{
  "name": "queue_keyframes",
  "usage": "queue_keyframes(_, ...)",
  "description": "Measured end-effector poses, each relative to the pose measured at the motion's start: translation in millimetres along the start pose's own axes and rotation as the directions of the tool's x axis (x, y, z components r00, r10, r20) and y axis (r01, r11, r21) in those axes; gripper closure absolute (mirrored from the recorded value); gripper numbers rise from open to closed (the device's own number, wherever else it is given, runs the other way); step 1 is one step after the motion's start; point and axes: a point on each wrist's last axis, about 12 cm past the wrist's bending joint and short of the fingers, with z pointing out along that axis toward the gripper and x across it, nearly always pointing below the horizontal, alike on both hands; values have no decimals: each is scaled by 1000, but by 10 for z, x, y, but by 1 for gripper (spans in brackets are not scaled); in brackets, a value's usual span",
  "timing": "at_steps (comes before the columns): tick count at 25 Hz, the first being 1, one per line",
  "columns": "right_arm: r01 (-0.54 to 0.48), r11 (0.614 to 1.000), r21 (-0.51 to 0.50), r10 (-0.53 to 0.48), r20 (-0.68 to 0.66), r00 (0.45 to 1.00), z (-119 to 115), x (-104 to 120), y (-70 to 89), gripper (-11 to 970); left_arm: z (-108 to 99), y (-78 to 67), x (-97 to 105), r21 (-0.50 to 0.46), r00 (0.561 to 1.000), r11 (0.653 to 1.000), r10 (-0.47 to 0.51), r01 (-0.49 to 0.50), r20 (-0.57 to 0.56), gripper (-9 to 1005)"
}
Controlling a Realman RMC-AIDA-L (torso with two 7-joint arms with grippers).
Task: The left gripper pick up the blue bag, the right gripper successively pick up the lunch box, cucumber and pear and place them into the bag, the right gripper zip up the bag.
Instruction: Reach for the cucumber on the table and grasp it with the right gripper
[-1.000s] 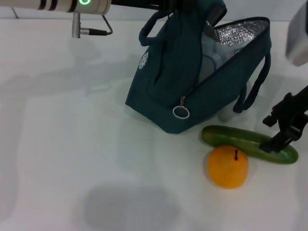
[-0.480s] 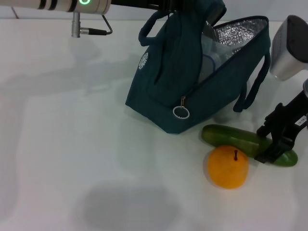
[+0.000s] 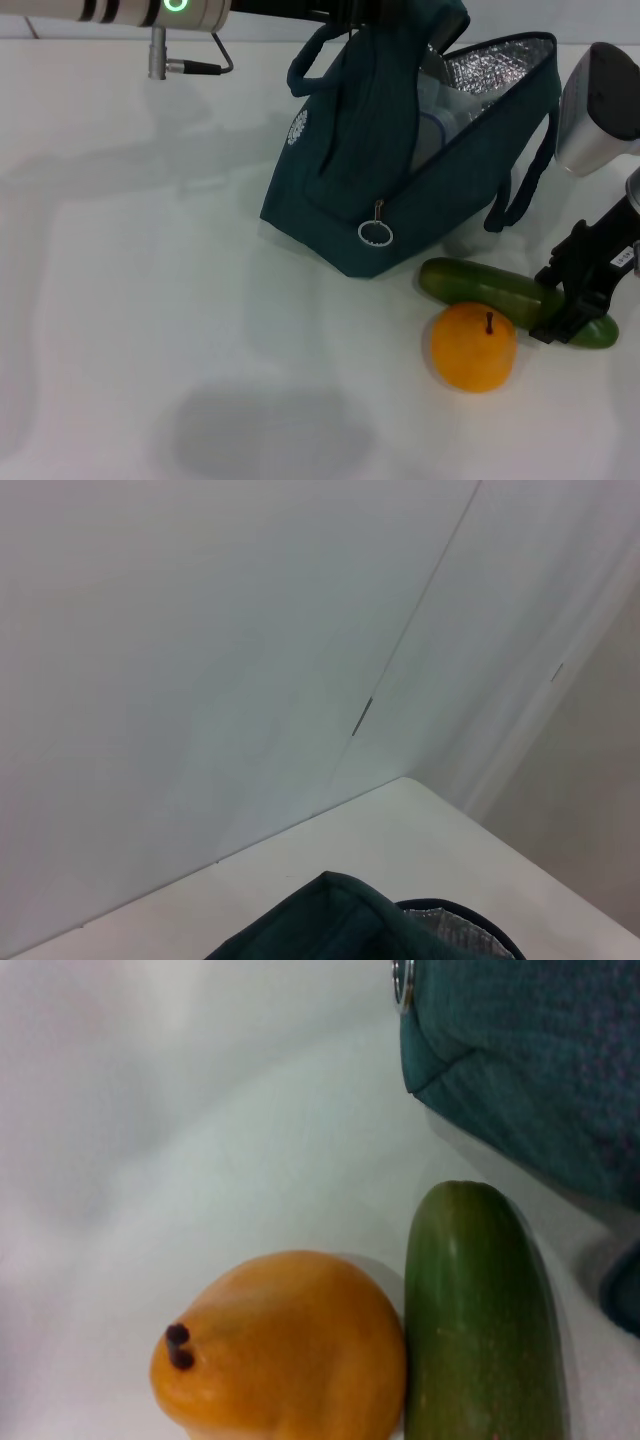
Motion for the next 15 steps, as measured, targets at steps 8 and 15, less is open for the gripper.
queue_keyframes(8,-7,1000,2,7,-23,1000,31,-1,15,263,-10,9,31,3,1000,1000,-7,7,6,943)
queue_keyframes(15,-12,1000,0,12,-54,998,64,0,36,326,-11,8,39,5,1000,1000,-6,6,7,943)
